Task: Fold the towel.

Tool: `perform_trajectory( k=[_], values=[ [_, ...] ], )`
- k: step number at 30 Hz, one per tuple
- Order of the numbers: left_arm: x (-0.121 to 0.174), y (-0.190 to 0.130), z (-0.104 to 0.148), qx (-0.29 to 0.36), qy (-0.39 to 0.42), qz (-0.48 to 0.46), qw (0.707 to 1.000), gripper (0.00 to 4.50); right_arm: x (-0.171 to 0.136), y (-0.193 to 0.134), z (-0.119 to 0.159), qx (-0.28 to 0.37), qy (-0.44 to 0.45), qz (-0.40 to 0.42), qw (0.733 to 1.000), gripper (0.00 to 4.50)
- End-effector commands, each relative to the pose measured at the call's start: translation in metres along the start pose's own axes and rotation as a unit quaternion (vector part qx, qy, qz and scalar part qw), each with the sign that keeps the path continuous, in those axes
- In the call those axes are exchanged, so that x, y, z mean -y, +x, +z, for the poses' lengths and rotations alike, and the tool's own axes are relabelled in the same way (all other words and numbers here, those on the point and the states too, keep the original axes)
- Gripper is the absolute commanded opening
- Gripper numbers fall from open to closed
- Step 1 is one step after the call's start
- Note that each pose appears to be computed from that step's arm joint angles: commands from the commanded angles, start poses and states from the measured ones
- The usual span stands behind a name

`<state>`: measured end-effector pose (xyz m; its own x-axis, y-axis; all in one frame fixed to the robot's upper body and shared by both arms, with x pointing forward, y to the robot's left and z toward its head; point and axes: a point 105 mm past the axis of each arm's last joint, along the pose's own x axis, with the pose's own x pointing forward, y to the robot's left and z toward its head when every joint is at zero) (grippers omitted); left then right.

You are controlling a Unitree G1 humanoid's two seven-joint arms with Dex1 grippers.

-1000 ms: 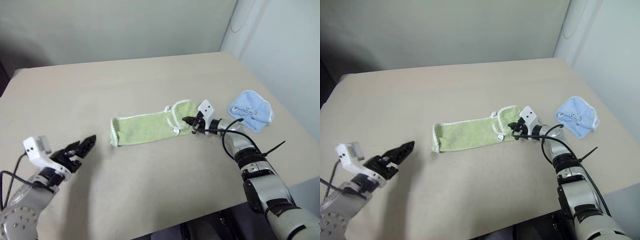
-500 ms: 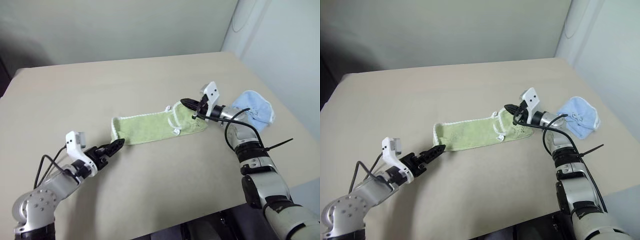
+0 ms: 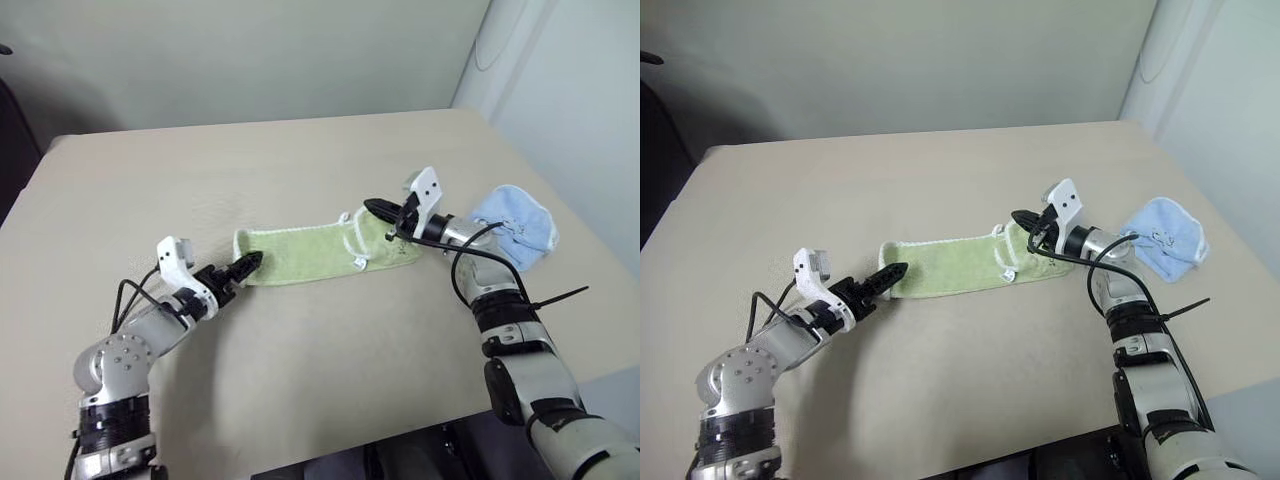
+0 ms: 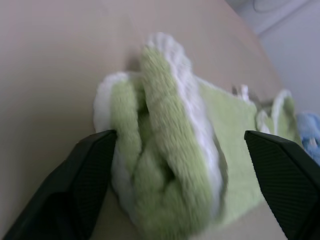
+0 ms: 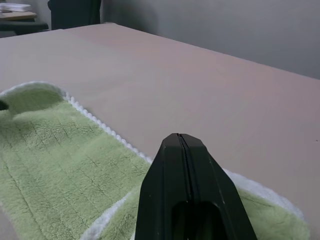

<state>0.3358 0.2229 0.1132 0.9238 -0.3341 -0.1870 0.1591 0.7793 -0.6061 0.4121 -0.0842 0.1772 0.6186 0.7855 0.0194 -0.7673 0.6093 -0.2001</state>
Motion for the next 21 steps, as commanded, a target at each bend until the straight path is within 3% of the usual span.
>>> perform_trajectory(
  k=[1, 9, 13, 21],
  values=[
    [-0.01, 0.001, -0.002, 0.002, 0.001, 0.028, 1.0, 3.23, 0.004, -0.002, 0.017, 0.027, -0.012, -0.009, 1.0, 0.0],
    [-0.01, -0.001, -0.002, 0.016, 0.002, 0.032, 0.999, 0.2, 0.006, -0.004, 0.017, 0.026, -0.011, -0.015, 0.999, 0.0],
    [-0.007, -0.005, 0.008, 0.043, 0.0, 0.026, 0.999, 0.07, 0.006, -0.005, 0.017, 0.027, -0.011, -0.017, 0.999, 0.0],
    [0.0, -0.03, 0.079, 0.157, 0.013, 0.001, 0.987, 0.07, 0.011, -0.011, 0.015, 0.021, -0.012, -0.028, 0.999, 0.0]
  ],
)
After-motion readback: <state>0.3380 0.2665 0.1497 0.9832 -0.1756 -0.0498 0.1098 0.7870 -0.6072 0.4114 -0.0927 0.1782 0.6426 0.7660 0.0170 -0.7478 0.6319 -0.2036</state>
